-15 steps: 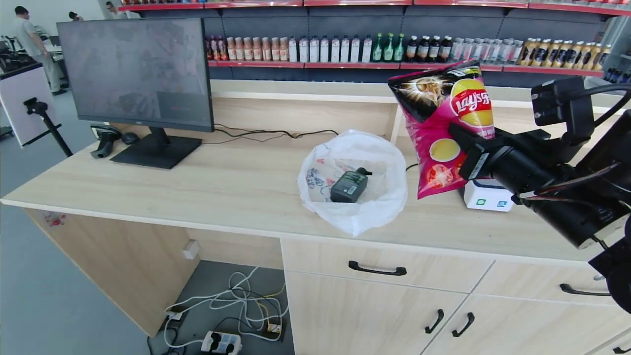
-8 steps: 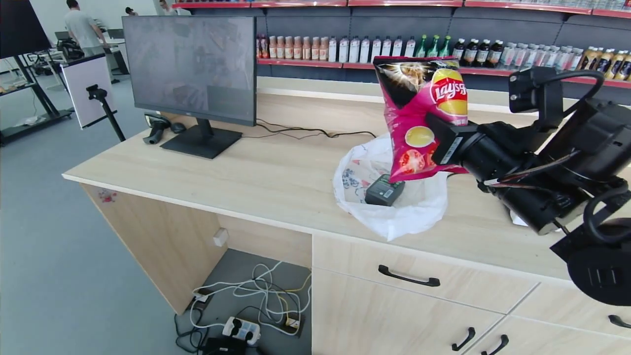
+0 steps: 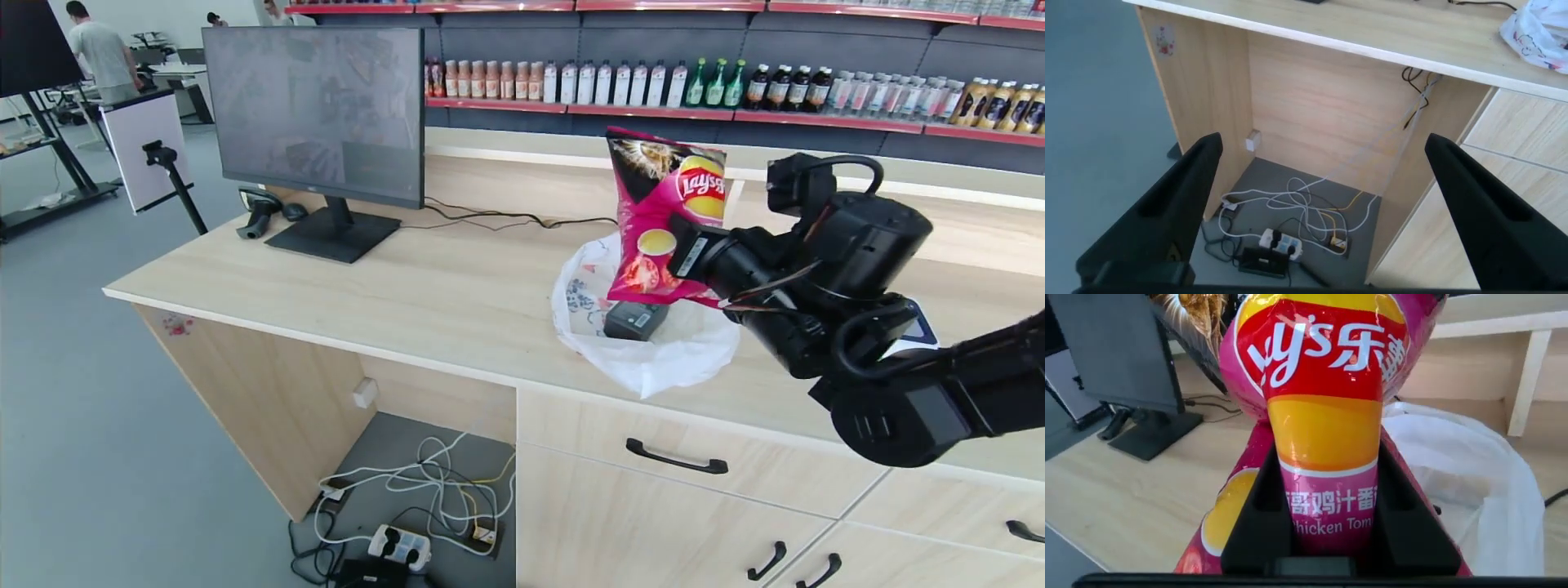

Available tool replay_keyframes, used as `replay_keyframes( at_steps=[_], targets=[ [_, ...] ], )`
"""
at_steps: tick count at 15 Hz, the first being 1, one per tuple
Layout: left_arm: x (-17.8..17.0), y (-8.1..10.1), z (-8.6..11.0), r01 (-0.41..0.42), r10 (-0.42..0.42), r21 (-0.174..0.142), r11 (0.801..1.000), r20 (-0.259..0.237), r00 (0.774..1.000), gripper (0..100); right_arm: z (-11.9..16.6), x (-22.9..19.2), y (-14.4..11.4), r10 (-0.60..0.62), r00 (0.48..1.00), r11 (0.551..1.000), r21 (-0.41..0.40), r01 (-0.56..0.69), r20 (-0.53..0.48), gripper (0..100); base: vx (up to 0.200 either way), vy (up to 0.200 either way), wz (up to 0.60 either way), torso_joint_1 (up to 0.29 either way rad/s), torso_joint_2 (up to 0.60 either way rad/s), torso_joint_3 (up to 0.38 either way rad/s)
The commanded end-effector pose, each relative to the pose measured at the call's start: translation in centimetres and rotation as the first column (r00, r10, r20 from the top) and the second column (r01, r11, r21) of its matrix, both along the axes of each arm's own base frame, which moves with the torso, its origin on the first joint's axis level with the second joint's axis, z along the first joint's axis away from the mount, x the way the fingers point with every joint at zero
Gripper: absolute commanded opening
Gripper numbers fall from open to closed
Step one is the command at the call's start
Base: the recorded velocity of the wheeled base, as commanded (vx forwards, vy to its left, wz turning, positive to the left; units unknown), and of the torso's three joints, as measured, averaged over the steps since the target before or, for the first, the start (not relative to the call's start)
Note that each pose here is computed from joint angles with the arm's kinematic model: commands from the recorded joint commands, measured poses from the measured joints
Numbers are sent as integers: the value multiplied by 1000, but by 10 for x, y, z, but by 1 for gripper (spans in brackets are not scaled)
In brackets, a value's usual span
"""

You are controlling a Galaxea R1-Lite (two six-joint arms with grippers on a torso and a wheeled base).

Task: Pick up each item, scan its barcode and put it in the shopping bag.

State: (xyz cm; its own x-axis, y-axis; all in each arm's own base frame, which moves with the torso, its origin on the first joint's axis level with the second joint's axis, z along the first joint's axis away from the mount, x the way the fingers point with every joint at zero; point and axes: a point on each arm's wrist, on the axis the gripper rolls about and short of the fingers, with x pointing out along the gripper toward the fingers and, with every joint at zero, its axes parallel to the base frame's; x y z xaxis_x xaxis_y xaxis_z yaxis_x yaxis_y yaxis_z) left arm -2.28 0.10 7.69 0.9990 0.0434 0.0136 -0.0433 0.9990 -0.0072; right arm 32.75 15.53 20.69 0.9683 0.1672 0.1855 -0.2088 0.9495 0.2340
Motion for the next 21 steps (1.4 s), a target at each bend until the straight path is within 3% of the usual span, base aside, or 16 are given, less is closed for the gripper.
replay_keyframes(
  at_steps=[1,2,6,13,17,21],
  targets=[
    [0,0,0,-1,1,0,1000,0,1000,100,-32,33,5,-51,996,998,24,53,-80,0,0,0,0,0,0,0],
    [0,0,0,-1,1,0,1000,0,1000,100,-30,44,16,-26,997,995,98,33,-74,0,0,0,0,0,0,0],
    [0,0,0,-1,1,-1,1000,0,1000,100,-35,51,23,1,989,982,187,26,-146,0,0,0,0,0,0,0],
    [0,0,0,0,0,0,1000,0,1000,100,-52,74,-1,-126,972,967,195,165,-200,0,0,0,0,0,0,0],
    [0,0,0,0,0,0,1000,0,1000,100,-58,70,16,-87,974,974,189,127,-210,0,0,0,0,0,0,0],
    [0,0,0,-1,1,-1,1000,0,1000,100,-66,72,16,-94,970,974,178,136,-225,0,0,0,0,0,0,0]
  ],
)
